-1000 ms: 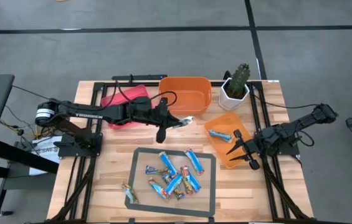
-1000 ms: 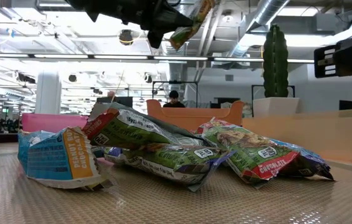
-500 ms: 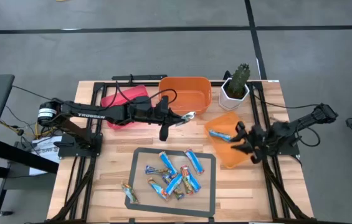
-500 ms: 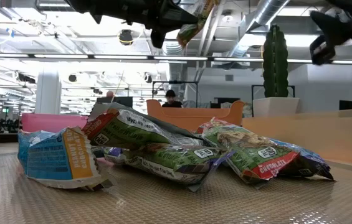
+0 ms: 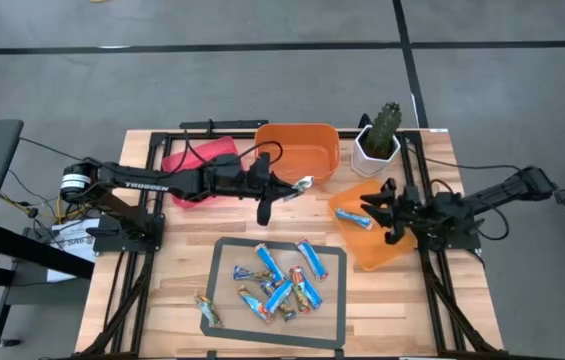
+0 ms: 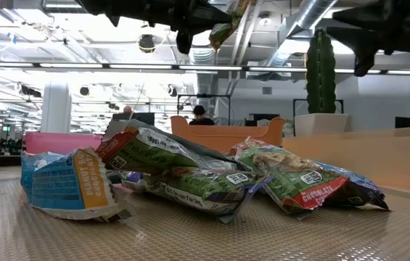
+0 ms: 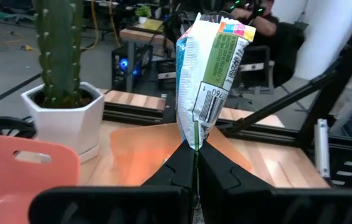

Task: Pick and place Granola Bars by type
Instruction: Put the orange granola bar into the light orange bin

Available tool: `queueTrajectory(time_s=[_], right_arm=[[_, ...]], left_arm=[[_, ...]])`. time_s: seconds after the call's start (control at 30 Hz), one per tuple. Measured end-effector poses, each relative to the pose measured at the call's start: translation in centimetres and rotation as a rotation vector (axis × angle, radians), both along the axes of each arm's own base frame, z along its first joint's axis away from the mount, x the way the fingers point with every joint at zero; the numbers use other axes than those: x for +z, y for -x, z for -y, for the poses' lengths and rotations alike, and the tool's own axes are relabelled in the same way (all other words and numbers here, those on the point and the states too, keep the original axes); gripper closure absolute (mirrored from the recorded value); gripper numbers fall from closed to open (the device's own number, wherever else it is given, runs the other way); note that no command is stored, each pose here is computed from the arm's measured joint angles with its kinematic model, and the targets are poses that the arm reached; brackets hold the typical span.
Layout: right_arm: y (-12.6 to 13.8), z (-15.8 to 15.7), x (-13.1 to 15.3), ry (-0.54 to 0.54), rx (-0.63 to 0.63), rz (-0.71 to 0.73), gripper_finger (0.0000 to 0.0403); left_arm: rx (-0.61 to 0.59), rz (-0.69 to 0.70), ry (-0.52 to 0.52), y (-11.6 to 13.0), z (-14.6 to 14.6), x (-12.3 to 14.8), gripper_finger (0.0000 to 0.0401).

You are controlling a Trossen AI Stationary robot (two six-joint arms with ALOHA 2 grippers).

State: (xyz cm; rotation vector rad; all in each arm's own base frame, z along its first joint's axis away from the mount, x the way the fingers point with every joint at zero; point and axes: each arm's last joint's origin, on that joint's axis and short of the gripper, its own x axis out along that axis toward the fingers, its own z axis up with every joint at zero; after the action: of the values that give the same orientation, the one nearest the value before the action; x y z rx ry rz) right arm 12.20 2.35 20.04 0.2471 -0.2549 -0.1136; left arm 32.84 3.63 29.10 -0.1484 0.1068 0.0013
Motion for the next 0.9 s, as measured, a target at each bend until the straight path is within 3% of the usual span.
queueTrajectory(time_s=[0.13, 0.3, 0.53, 0.67, 0.9], right_arm=[[-1.9, -0.1, 1.5, 0.071, -0.029, -0.058, 0.0271], [-5.1, -0.5, 3.8, 0.187, -0.028, -0.120, 0.0227], [-8.9, 0.1, 5.9, 0.200, -0.105, -0.154, 0.0168], [-10.6, 0.6, 6.3, 0.203, -0.123, -0.173, 0.0163], [-13.3, 1.2, 6.9, 0.218, -0.046, -0.186, 0.0169]], left_arm=[[-0.017, 0.017, 0.000, 0.0, 0.4, 0.1, 0.0401], [-0.017, 0.028, -0.003, -0.1, 0.5, 0.3, 0.0401], [-0.022, 0.028, -0.018, -0.1, 0.5, 0.3, 0.0401], [-0.035, 0.028, -0.018, -0.1, 0.5, 0.3, 0.0401], [-0.049, 0.028, -0.042, -0.1, 0.7, 0.2, 0.0401]])
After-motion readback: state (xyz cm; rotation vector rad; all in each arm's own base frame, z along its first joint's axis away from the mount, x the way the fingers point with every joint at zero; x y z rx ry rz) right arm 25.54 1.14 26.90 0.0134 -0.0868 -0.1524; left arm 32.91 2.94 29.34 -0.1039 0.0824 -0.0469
